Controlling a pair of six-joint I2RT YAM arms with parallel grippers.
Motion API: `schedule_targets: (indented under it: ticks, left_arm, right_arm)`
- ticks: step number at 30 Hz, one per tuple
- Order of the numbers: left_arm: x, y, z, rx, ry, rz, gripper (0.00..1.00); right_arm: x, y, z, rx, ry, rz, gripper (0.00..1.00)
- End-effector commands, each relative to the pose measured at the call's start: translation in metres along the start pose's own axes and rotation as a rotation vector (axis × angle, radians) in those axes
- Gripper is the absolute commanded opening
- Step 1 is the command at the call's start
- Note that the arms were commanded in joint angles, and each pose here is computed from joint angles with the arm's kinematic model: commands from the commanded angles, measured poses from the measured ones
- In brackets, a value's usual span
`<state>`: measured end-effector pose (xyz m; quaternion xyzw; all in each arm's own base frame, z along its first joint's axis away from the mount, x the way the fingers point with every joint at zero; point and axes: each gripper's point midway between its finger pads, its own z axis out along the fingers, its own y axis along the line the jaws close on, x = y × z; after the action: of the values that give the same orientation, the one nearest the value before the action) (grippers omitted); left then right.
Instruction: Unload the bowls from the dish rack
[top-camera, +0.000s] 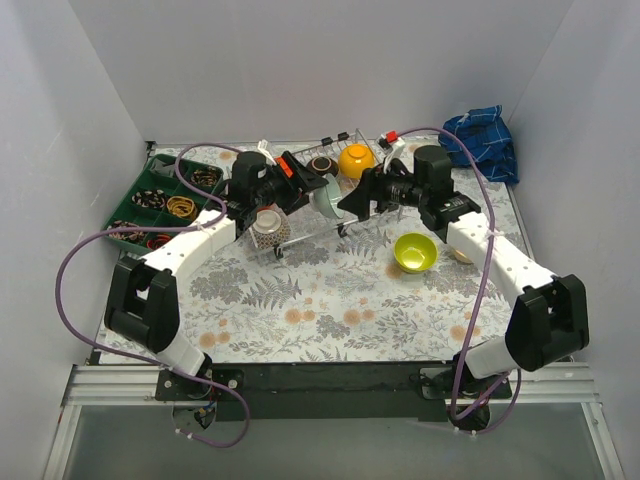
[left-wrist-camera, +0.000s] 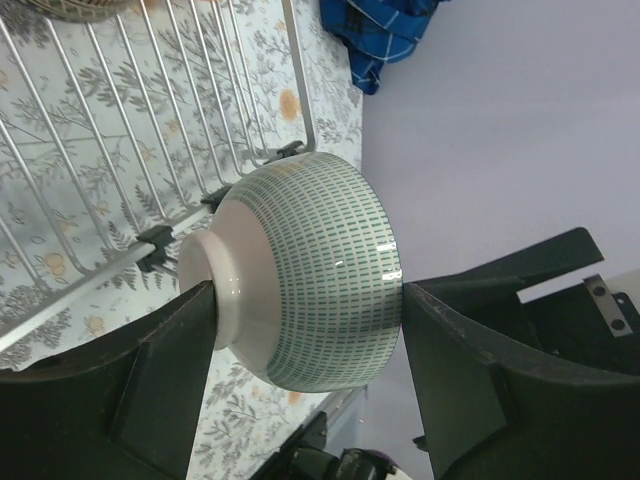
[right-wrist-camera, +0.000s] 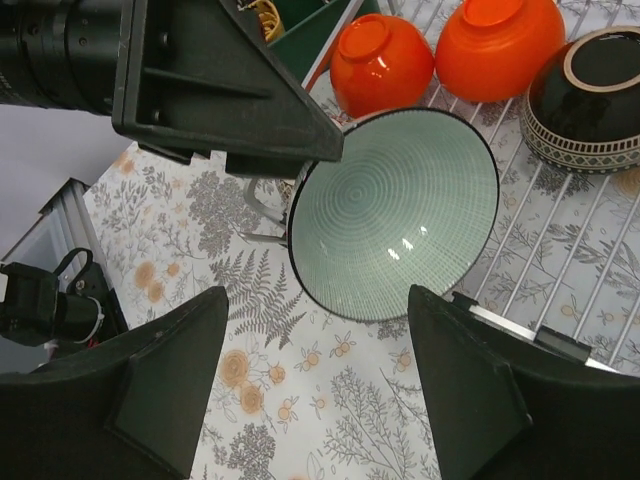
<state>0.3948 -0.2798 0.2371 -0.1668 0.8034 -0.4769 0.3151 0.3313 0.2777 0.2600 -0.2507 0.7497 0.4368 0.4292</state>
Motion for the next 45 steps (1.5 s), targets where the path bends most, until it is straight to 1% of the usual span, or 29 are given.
schedule_targets:
  ticks: [1,7,10,13,14,16,17,19,20,22,23,26,27,29,30,31,32,33,34,36,37,38,40,42,43,45]
  left_arm:
    - [-0.006,-0.064,-0.033,0.227,-0.016,-0.048,0.0]
    - [0.005,-0.065,-0.039,0.26,0.01,-0.092,0.0]
    - [0.009,-0.061,-0.04,0.258,0.014,-0.105,0.0]
    - [0.013,-0.057,-0.042,0.253,0.021,-0.108,0.0]
    - [0.014,-0.056,-0.042,0.253,0.021,-0.108,0.0]
    - [0.017,-0.051,-0.043,0.242,0.022,-0.111,0.0]
    - [0.017,-0.051,-0.045,0.244,0.017,-0.106,0.0]
    - [0.019,-0.046,-0.046,0.236,0.019,-0.104,0.0]
    - [0.02,-0.047,-0.048,0.239,0.018,-0.096,0.0]
    - [0.024,-0.043,-0.049,0.233,0.03,-0.093,0.0]
    - [0.025,-0.042,-0.049,0.23,0.035,-0.094,0.02]
    - [0.027,-0.039,-0.05,0.225,0.036,-0.071,0.25]
    - [0.026,-0.042,-0.053,0.229,0.028,-0.045,0.42]
    - [0.021,-0.042,-0.056,0.207,0.004,-0.012,0.58]
    - [0.02,-0.042,-0.057,0.198,-0.004,0.01,0.7]
    - [0.02,-0.04,-0.062,0.176,-0.012,0.063,0.76]
    - [0.013,-0.042,-0.064,0.163,-0.042,0.088,0.79]
    - [0.01,-0.043,-0.068,0.151,-0.056,0.122,0.82]
    - [0.011,-0.036,-0.073,0.109,-0.06,0.164,0.87]
    - [0.002,-0.028,-0.081,0.058,-0.115,0.215,0.92]
    - [0.001,-0.024,-0.09,0.031,-0.134,0.267,0.97]
    - [-0.007,-0.015,-0.094,-0.019,-0.183,0.287,0.98]
    - [-0.008,0.004,-0.102,-0.097,-0.204,0.331,0.98]
    - [-0.018,0.015,-0.113,-0.165,-0.259,0.408,0.98]
    - [-0.015,0.023,-0.117,-0.2,-0.244,0.425,0.98]
    - [-0.023,0.036,-0.128,-0.277,-0.284,0.47,0.98]
  right_arm:
    - [-0.019,0.017,0.014,-0.053,-0.022,-0.082,0.8]
    - [-0.003,0.023,0.032,-0.078,0.032,-0.08,0.76]
    - [0.006,0.028,0.041,-0.094,0.063,-0.085,0.71]
    - [0.013,0.034,0.044,-0.101,0.092,-0.089,0.62]
    - [0.015,0.037,0.046,-0.107,0.1,-0.094,0.53]
    - [0.017,0.037,0.045,-0.097,0.112,-0.102,0.4]
    - [0.018,0.039,0.044,-0.094,0.117,-0.106,0.26]
    - [0.022,0.039,0.041,-0.079,0.133,-0.117,0.16]
    - [0.023,0.041,0.04,-0.077,0.138,-0.123,0.09]
    - [0.026,0.041,0.035,-0.058,0.151,-0.142,0.03]
    - [0.028,0.042,0.034,-0.053,0.158,-0.147,0.01]
    - [0.033,0.041,0.024,-0.018,0.177,-0.166,0.01]
    - [0.031,0.04,0.019,0.004,0.171,-0.176,0.01]
    - [0.04,0.037,0.011,0.033,0.204,-0.18,0.01]
    - [0.038,0.038,0.005,0.044,0.202,-0.192,0.01]
    - [0.041,0.034,0.0,0.073,0.213,-0.193,0.01]
    - [0.05,0.033,-0.005,0.089,0.244,-0.19,0.01]
    - [0.05,0.031,-0.013,0.118,0.245,-0.194,0.01]
    - [0.054,0.029,-0.017,0.134,0.259,-0.19,0.01]
    - [0.069,0.027,-0.03,0.169,0.296,-0.181,0.01]
    - [0.075,0.026,-0.034,0.178,0.308,-0.178,0.01]
    - [0.087,0.023,-0.039,0.194,0.334,-0.163,0.01]
    - [0.098,0.021,-0.049,0.224,0.363,-0.152,0.01]
    - [0.108,0.019,-0.057,0.249,0.394,-0.15,0.01]
    - [0.116,0.02,-0.06,0.255,0.423,-0.152,0.01]
    - [0.126,0.016,-0.065,0.295,0.453,-0.163,0.01]
